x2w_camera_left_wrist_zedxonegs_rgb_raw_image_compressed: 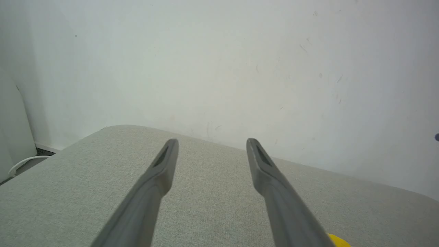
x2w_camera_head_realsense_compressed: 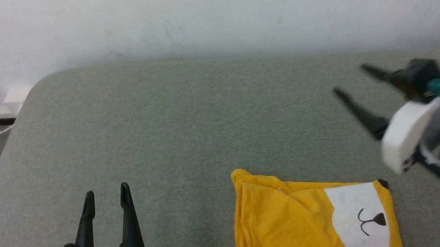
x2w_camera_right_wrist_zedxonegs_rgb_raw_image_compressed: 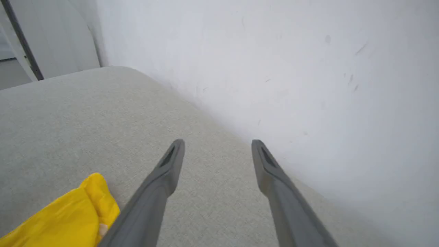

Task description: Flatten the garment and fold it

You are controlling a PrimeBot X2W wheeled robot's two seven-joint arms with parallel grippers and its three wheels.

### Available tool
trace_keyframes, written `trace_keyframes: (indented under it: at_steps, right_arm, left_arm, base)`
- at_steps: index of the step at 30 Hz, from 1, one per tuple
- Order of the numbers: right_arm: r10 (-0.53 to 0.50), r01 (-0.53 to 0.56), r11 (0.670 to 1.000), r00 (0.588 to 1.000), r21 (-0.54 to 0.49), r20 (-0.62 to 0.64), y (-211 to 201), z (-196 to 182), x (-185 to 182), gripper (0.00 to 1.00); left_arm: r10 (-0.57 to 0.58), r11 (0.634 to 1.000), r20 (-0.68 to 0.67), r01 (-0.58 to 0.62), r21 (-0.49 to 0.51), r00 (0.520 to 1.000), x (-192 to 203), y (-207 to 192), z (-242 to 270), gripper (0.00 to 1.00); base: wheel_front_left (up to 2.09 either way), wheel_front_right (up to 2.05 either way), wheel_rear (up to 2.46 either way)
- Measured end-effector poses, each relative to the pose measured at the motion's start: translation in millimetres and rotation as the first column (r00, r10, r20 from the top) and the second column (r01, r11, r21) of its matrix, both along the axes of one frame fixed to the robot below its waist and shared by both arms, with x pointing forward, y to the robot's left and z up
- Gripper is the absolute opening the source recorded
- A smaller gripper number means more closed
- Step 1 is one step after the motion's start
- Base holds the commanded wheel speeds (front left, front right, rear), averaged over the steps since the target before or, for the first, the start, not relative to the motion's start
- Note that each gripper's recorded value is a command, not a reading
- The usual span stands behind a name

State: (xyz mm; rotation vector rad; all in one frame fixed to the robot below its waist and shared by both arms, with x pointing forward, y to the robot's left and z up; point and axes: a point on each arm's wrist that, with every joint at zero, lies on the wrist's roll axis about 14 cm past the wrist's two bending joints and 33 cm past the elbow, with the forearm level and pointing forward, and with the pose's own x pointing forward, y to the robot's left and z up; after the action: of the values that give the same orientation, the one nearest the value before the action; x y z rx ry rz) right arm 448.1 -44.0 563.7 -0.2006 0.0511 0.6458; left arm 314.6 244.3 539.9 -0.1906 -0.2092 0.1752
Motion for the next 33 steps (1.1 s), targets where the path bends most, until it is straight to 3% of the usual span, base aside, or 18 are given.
trace_keyframes:
  at_steps: [5,13,25,33]
  right_arm:
    - [-0.155,0.148,0.987,0.974,0.058,0.164,-64,25,5,1.0]
    - [-0.357,0.312,0.921,0.915,0.233,0.188,-124,11,-36,1.0]
    - [-0.453,0.404,0.853,0.888,0.331,0.085,-121,-20,-85,1.0]
    - [-0.45,0.424,0.845,0.893,0.325,0.005,-114,-36,-84,1.0]
  left_arm:
    - [-0.048,0.999,0.01,0.048,0.006,0.999,9,-14,3,1.0]
    - [-0.113,0.993,0.009,0.113,0.025,0.994,22,-34,4,1.0]
    - [-0.153,0.985,-0.044,0.156,0.07,0.987,27,-49,-9,1.0]
    - [-0.165,0.983,-0.053,0.168,0.071,0.985,31,-53,-12,1.0]
  base:
    - [0.0,0.0,0.0]
    - [0.0,0.0,0.0]
    - [0.0,0.0,0.0]
    - [0.0,0.0,0.0]
